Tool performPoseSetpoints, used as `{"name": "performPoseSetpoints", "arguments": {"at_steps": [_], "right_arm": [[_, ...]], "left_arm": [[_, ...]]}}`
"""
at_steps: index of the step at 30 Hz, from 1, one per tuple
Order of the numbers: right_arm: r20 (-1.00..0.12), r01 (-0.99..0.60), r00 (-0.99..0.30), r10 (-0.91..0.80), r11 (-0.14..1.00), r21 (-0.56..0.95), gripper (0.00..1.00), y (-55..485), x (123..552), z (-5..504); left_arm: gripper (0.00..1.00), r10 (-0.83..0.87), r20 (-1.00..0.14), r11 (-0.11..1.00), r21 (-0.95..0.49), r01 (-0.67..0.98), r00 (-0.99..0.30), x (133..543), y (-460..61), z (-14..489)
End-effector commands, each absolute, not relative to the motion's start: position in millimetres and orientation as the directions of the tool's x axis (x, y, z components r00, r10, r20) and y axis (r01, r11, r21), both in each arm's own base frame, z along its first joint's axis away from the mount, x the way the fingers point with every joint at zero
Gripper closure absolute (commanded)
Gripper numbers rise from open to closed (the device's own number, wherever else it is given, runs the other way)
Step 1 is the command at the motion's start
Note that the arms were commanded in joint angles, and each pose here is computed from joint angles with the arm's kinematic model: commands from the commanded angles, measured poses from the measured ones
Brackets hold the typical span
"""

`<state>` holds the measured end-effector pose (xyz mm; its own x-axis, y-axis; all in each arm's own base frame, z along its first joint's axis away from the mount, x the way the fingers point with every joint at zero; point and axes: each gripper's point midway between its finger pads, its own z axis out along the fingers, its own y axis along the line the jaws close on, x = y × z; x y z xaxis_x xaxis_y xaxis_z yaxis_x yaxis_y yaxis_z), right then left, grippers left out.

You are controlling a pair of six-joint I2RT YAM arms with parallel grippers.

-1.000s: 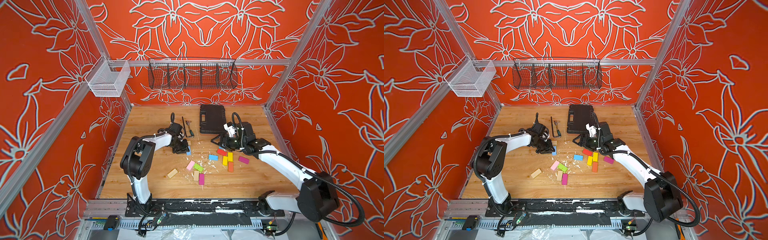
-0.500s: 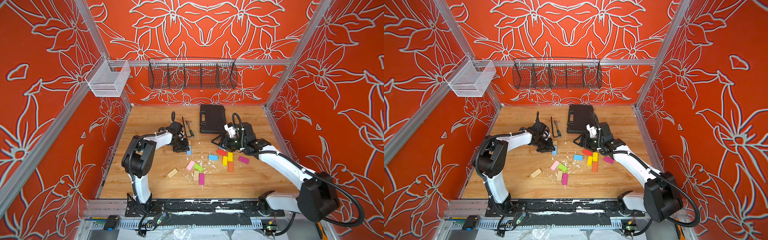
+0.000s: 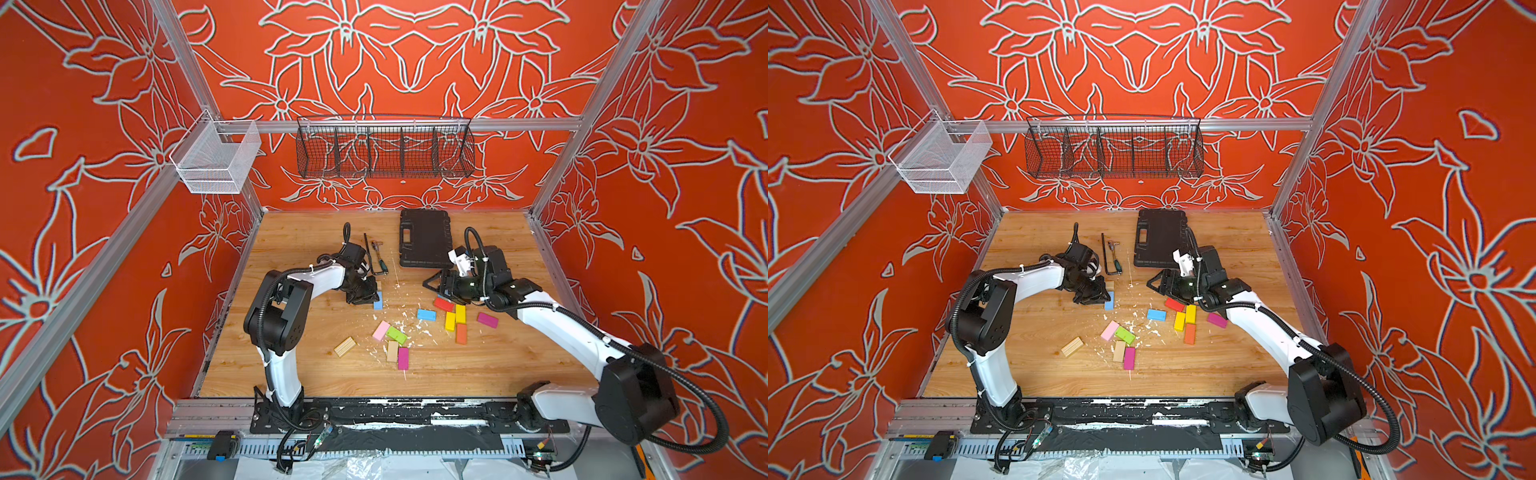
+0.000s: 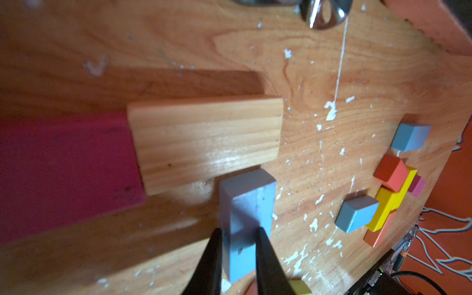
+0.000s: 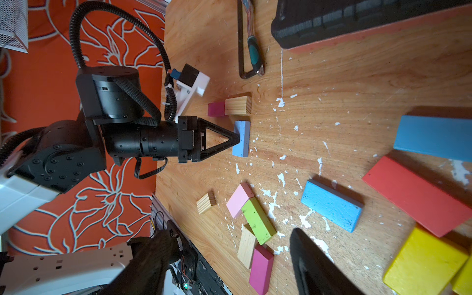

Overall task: Assemble the number 7 with building blocks
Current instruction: Assemble the building block at the center of the board, then place the object.

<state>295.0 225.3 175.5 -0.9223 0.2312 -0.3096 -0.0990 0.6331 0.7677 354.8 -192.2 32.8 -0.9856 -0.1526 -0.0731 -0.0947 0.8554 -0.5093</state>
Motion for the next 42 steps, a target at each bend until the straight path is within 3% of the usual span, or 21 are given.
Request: {"name": "performPoseSetpoints", "arguments": {"at_steps": [1, 11, 21, 26, 42], "right_arm": [[-0.291, -0.087, -0.927, 0.238, 0.615, 0.783, 0.24, 224.8, 290.9, 173.9], [-0.286, -0.099, -0.931, 0.226, 0.597, 0.796, 0.24, 228.7, 289.2, 168.6], [-0.299, -0.148, -0.937, 0.183, 0.566, 0.811, 0.23, 234.3, 283.0, 172.2], [-0.305, -0.166, -0.938, 0.164, 0.559, 0.812, 0.23, 235.1, 278.5, 174.7], [-0.335, -0.184, -0.928, 0.162, 0.585, 0.790, 0.22, 226.9, 270.7, 180.9]], "left_arm": [[0.71, -0.151, -0.058, 0.859, -0.502, -0.102, -0.987, 351.2, -188.6, 31.6], [0.58, -0.140, -0.108, 0.859, -0.507, -0.067, -0.984, 322.1, -178.6, 70.1], [0.34, -0.124, -0.145, 0.978, -0.183, -0.097, -0.982, 241.0, -105.7, 64.4], [0.33, -0.110, -0.165, 0.986, -0.142, -0.087, -0.980, 223.6, -101.9, 54.4], [0.30, -0.052, 0.013, 0.992, -0.118, -0.053, -0.999, 201.6, -125.6, 7.0]]}}
